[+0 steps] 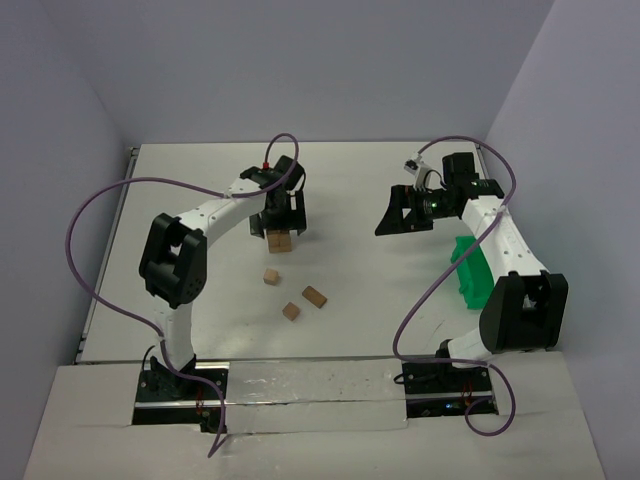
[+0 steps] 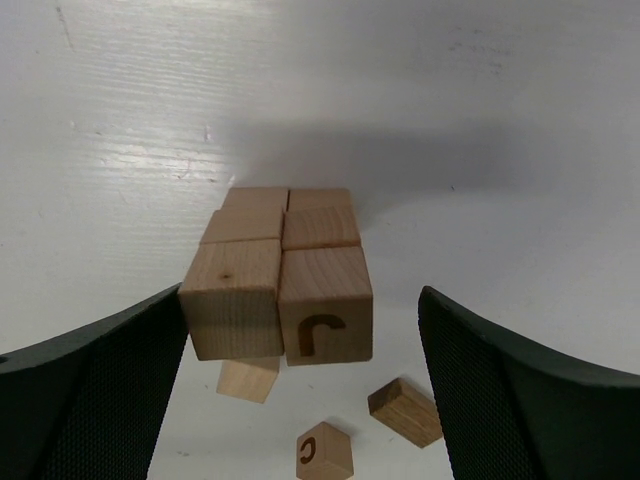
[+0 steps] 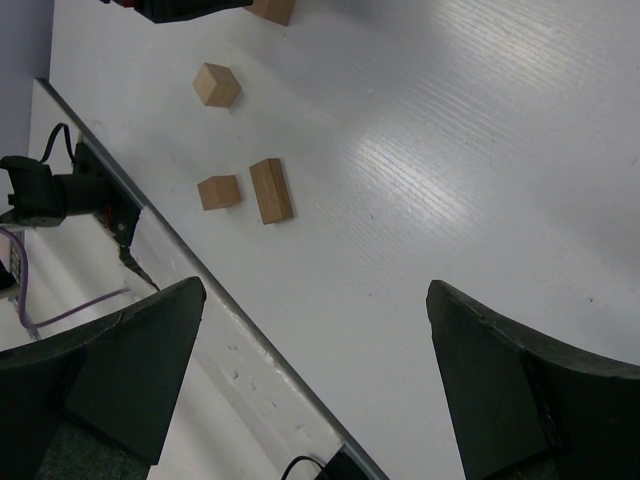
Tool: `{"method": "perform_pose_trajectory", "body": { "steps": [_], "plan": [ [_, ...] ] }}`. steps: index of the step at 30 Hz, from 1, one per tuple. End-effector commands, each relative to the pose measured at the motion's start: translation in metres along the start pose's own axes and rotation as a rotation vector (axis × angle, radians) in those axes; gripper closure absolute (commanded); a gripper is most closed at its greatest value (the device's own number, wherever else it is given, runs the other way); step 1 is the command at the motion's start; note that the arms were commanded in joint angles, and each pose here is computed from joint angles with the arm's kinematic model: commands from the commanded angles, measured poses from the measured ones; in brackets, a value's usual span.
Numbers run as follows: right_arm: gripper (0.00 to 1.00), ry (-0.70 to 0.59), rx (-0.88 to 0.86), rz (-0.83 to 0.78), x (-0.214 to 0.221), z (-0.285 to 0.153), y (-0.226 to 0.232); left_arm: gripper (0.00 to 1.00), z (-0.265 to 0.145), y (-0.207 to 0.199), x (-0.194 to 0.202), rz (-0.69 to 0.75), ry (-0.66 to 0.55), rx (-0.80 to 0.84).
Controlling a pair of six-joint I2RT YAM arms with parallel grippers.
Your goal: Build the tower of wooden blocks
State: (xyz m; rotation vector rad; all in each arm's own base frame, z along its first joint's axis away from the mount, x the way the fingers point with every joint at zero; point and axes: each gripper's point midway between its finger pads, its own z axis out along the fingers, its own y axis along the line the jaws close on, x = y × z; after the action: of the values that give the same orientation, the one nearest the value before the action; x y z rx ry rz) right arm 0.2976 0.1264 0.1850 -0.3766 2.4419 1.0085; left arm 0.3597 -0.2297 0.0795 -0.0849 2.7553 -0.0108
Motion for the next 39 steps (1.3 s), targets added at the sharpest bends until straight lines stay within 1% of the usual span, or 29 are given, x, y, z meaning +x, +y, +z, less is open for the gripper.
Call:
{"method": "perform_pose_trajectory", "body": {
  "steps": [1,4,8,11,14,15,17,20,21,22,24,27,30,32,34,36,39],
  "plan": [
    [0.0,-0.044,-0.009,-0.036,-0.006,-0.005,0.005,0.01,-0.054,-0.025,-0.022,0.056,-0.089,0.194],
    [0.0,-0.055,-0.002,-0.051,-0.006,-0.007,0.008,0.01,-0.086,-0.031,-0.028,0.076,-0.154,0.253],
    [0.0,-0.064,0.002,-0.078,-0.004,-0.008,0.014,0.01,-0.164,-0.031,-0.04,0.127,-0.337,0.356],
    [0.0,-0.054,0.01,-0.103,0.001,-0.007,0.017,0.01,-0.195,-0.019,-0.043,0.139,-0.429,0.386],
    [0.0,-0.049,0.046,-0.178,0.006,-0.005,0.026,0.01,-0.212,-0.002,-0.037,0.194,-0.495,0.397],
    [0.0,-0.045,0.056,-0.202,0.008,-0.002,0.029,0.01,-0.212,0.004,-0.03,0.223,-0.493,0.404],
    [0.0,-0.025,0.062,-0.268,0.016,0.006,0.041,0.1,-0.203,0.02,-0.01,0.319,-0.49,0.44],
    [0.0,0.004,0.099,-0.337,0.024,0.014,0.046,0.24,-0.191,0.043,0.011,0.435,-0.509,0.498],
    [0.0,0.019,0.094,-0.353,0.028,0.017,0.05,0.25,-0.165,0.052,0.029,0.447,-0.455,0.474],
    [0.0,0.019,0.101,-0.353,0.028,0.018,0.048,0.26,-0.157,0.055,0.037,0.463,-0.444,0.476],
    [0.0,0.029,0.109,-0.357,0.031,0.023,0.047,0.31,-0.135,0.063,0.057,0.5,-0.408,0.471],
    [0.02,0.035,0.137,-0.352,0.033,0.03,0.042,0.31,-0.119,0.063,0.071,0.51,-0.434,0.498],
    [0.07,0.017,0.162,-0.333,0.03,0.04,0.039,0.29,-0.119,0.058,0.064,0.471,-0.479,0.517],
    [0.12,0.021,0.155,-0.304,0.028,0.047,0.039,0.31,-0.119,0.05,0.06,0.453,-0.496,0.555],
    [0.17,0.048,0.135,-0.287,0.027,0.054,0.04,0.33,-0.107,0.048,0.061,0.443,-0.446,0.545],
    [0.18,0.072,0.119,-0.269,0.027,0.058,0.041,0.38,-0.093,0.049,0.063,0.435,-0.384,0.515],
    [0.18,0.091,0.11,-0.257,0.028,0.062,0.041,0.41,-0.076,0.044,0.07,0.428,-0.294,0.518]
  ]
}}
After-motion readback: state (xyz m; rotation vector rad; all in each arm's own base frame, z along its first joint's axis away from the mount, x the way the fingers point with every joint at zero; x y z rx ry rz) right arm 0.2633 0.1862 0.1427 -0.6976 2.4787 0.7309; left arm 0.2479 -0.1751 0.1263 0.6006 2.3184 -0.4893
